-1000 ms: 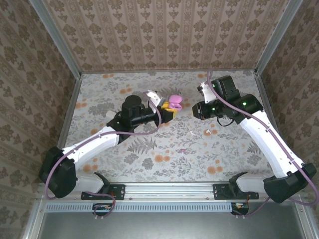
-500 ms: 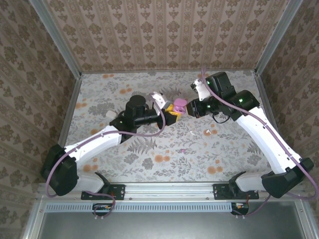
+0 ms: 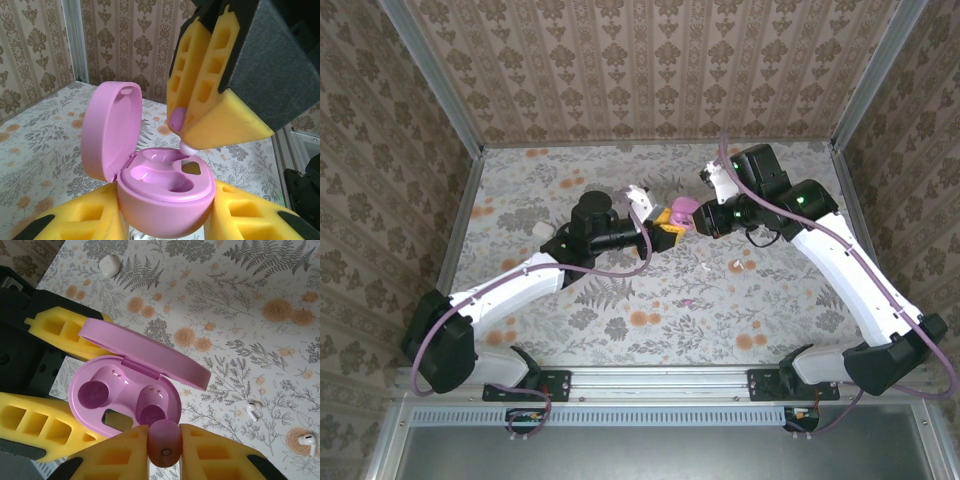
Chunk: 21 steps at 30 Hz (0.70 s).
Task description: Insert wireless bluetooth earbuds into charging case
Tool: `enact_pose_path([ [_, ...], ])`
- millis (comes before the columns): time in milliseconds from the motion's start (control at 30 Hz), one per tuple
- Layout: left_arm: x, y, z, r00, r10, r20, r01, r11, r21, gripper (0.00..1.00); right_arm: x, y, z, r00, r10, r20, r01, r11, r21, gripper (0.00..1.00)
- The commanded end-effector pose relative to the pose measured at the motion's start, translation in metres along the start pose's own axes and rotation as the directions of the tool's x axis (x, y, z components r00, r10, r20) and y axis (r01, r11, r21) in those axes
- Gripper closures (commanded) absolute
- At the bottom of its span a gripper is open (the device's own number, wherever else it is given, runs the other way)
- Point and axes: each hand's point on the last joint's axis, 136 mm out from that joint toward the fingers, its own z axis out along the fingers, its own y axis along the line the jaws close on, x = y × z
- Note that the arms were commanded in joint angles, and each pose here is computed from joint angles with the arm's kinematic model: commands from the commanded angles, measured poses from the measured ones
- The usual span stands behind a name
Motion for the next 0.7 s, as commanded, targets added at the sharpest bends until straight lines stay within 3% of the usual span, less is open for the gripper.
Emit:
enact_pose_path([
  [0, -0.022, -0.017, -0.004, 0.995, 0.078, 0.067, -0.082, 0.995, 0.053, 0.63, -0.004, 0.006, -0.005, 1.0, -0.026, 0.007, 0.026, 1.0, -0.012, 0.79],
  [300, -0.024, -0.02, -0.004, 0.993, 0.095, 0.068, -0.099, 0.993, 0.063, 0.63, -0.01, 0.005, -0.006, 0.999, -0.033, 0.031, 0.033, 0.999, -0.005, 0.8],
  [667, -0.025, -0.016, -0.003, 0.993, 0.09, 0.081, -0.093, 0.995, 0.04, 0.63, 0.004, 0.017, -0.005, 0.997, -0.077, -0.026, 0.075, 0.994, -0.073, 0.79],
])
